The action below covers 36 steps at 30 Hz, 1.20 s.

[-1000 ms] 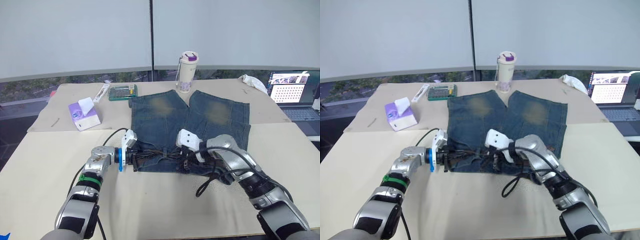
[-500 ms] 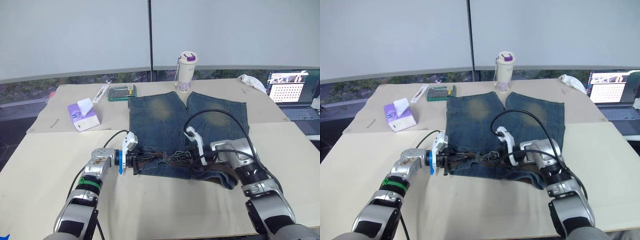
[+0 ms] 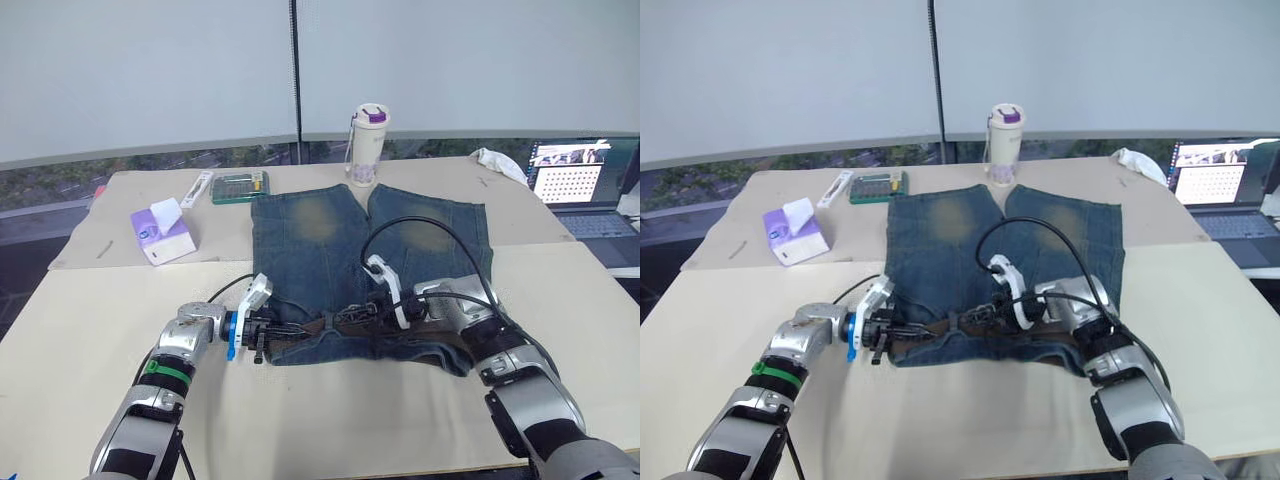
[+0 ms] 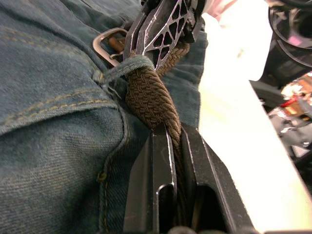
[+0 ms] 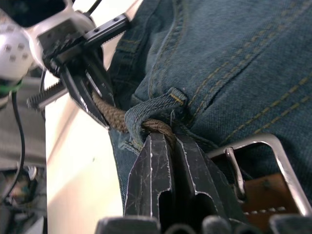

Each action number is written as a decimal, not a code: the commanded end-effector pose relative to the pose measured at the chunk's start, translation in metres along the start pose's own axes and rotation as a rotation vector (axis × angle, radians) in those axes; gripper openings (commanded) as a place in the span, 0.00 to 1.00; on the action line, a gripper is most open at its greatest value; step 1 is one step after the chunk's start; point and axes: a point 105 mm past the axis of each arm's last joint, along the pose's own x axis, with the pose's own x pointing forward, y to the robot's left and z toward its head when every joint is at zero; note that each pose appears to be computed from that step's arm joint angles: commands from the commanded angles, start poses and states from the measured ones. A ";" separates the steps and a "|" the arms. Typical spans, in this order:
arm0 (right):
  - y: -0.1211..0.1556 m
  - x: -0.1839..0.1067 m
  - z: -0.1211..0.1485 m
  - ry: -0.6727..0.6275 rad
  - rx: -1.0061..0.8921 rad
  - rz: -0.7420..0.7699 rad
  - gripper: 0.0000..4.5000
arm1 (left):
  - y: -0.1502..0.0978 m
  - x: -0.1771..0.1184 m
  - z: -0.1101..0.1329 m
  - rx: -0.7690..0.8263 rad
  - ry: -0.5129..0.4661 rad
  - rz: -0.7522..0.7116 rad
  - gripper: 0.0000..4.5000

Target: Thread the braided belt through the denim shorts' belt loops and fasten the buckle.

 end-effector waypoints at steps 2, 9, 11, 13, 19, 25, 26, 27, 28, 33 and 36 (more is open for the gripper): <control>-0.008 -0.016 0.024 -0.096 -0.316 -0.100 0.01 | 0.000 -0.006 -0.007 0.000 0.031 0.009 0.00; 0.004 -0.052 0.046 -0.175 -0.678 -0.210 0.40 | 0.003 -0.007 -0.010 0.013 0.027 0.038 0.00; 0.006 -0.062 0.049 -0.165 -0.805 -0.299 0.53 | 0.003 -0.007 -0.011 0.012 0.022 0.046 0.00; 0.015 -0.072 0.056 -0.192 -0.887 -0.368 0.73 | 0.006 -0.008 -0.011 0.014 0.015 0.064 0.00; 0.053 -0.065 0.048 -0.170 -1.145 -0.422 0.94 | 0.007 -0.009 -0.010 0.007 -0.005 0.072 0.00; 0.067 -0.043 0.020 -0.137 -1.246 -0.423 0.94 | 0.008 -0.007 -0.008 -0.011 -0.021 0.067 0.00; 0.062 -0.041 0.019 -0.132 -1.263 -0.455 0.94 | 0.008 -0.007 -0.009 -0.009 -0.017 0.068 0.00; 0.059 -0.040 0.019 -0.129 -1.276 -0.476 0.94 | 0.008 -0.007 -0.010 -0.008 -0.014 0.068 0.00; 0.056 -0.040 0.021 -0.165 -1.250 -0.499 0.94 | 0.008 -0.006 -0.010 -0.007 -0.013 0.068 0.00; 0.048 -0.036 0.025 -0.255 -1.143 -0.536 0.94 | 0.008 -0.006 -0.012 -0.006 -0.007 0.066 0.00; 0.044 -0.028 0.024 -0.267 -1.099 -0.532 0.94 | 0.008 -0.006 -0.013 -0.005 -0.001 0.068 0.00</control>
